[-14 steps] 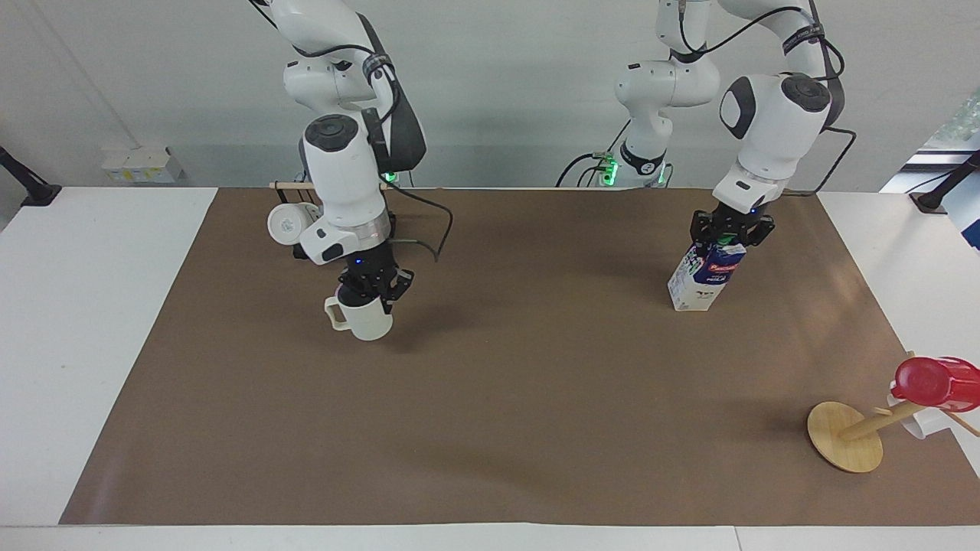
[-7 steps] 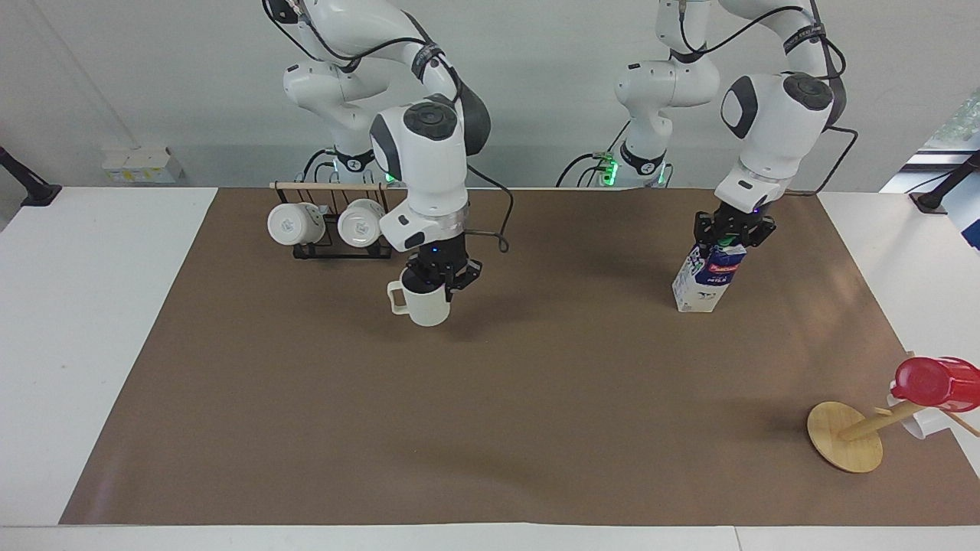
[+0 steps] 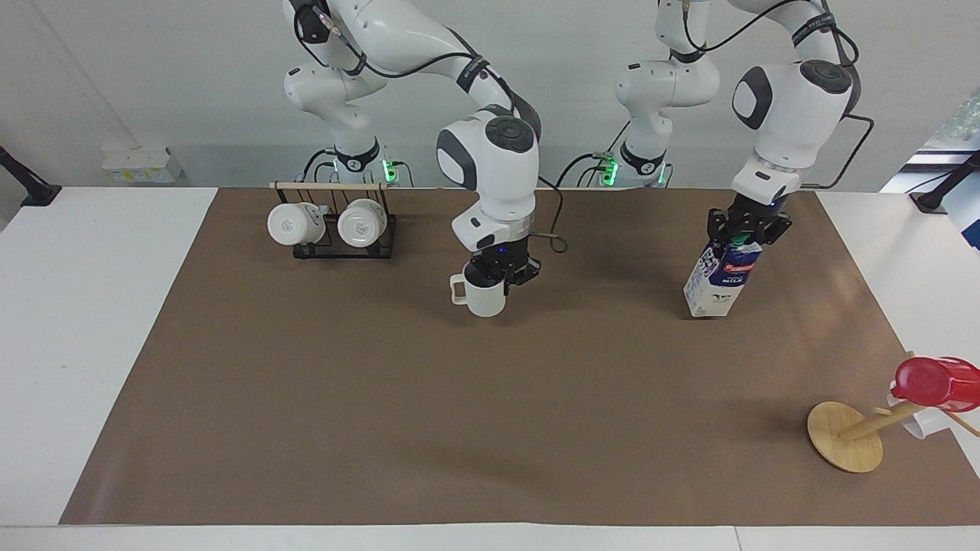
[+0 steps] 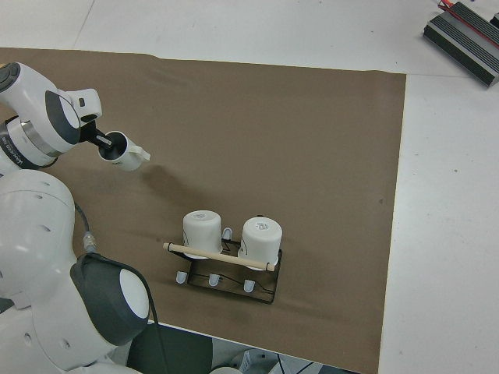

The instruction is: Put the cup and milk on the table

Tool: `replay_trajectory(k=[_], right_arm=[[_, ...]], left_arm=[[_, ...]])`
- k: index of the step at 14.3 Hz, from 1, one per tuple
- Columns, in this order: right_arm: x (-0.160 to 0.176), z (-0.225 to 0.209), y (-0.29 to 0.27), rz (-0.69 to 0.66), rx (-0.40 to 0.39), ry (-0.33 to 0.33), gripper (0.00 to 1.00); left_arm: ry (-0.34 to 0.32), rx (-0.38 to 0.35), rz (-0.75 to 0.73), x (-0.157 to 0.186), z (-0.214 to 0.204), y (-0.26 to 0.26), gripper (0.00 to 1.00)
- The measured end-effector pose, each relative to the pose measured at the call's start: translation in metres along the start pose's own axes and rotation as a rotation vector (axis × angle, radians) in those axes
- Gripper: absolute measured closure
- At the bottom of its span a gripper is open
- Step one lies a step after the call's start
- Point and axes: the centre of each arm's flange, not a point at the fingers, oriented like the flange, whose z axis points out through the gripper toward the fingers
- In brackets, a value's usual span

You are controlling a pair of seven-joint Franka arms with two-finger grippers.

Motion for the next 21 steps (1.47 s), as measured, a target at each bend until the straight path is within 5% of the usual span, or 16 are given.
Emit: replay_trajectory(k=[8, 15, 21], right_arm=[[-0.062, 0.027, -0.05, 0.037, 0.021, -0.015, 0.96], [-0.073, 0.056, -0.049, 0.025, 0.019, -0.022, 0.92], [-0.059, 0.033, -0.054, 0.04, 0.065, 0.007, 0.33]], left_arm=[[-0.029, -0.071, -0.154, 0.017, -0.062, 0.014, 0.47], [-0.058, -0.122, -0.233, 0.017, -0.067, 0.065, 0.47], [-0.065, -0.131, -0.214, 0.015, -0.068, 0.092, 0.47]])
